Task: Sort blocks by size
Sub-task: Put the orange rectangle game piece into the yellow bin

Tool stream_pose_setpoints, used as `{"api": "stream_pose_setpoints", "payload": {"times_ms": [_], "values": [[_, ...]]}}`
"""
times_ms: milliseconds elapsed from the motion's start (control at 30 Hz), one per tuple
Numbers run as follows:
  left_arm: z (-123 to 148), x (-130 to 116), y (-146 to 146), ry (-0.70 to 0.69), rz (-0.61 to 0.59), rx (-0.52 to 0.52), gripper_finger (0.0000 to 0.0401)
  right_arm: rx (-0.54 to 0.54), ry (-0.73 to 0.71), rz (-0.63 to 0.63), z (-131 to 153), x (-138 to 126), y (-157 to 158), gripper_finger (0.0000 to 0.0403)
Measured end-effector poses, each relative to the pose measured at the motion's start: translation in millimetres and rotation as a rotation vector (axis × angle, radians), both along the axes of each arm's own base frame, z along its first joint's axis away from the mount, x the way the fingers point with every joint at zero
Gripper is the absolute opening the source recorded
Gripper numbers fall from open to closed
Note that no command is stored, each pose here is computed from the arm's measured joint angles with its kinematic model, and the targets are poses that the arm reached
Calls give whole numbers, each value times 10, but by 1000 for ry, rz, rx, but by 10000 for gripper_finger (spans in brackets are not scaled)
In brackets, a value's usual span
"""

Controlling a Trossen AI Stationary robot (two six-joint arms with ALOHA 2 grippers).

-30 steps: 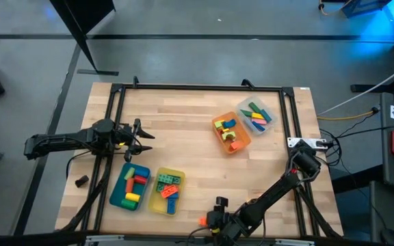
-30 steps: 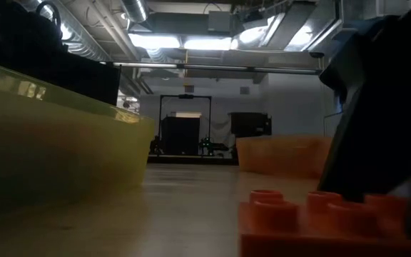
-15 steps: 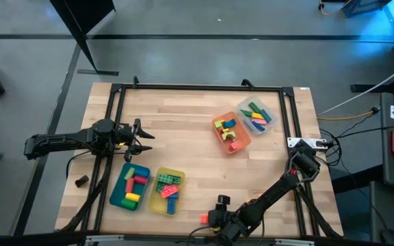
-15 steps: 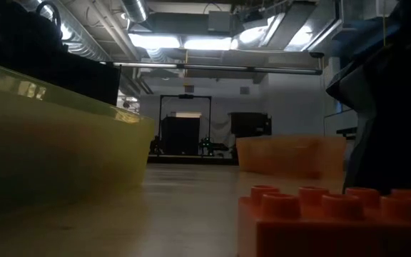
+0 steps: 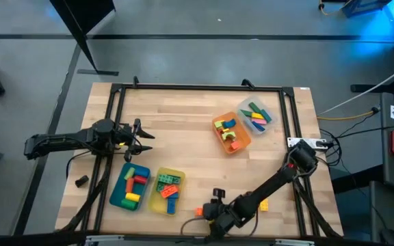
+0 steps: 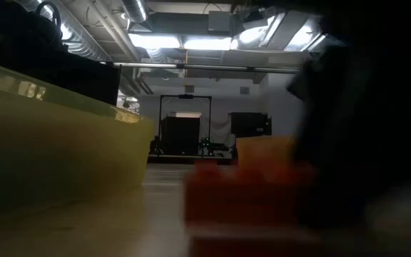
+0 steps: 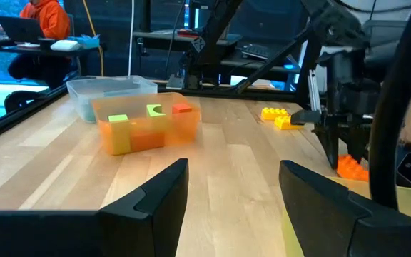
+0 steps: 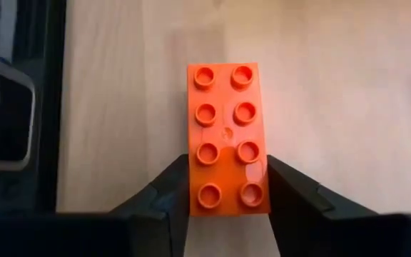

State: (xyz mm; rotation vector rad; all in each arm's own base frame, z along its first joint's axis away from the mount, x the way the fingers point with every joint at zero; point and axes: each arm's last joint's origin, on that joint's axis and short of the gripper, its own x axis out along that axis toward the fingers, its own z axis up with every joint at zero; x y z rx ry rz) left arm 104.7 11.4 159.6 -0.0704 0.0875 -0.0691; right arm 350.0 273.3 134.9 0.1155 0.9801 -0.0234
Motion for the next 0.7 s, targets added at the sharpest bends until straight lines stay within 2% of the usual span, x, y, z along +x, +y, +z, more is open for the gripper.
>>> {"api": "stream_pose_setpoints", "payload": {"times_ms": [333,700], "values": [[0,0,0,0,0,0,205,1,-109,-12,427,198,-332,152],[0,0,0,0,0,0,205,24,-354,-12,616,610,-672,155]]}}
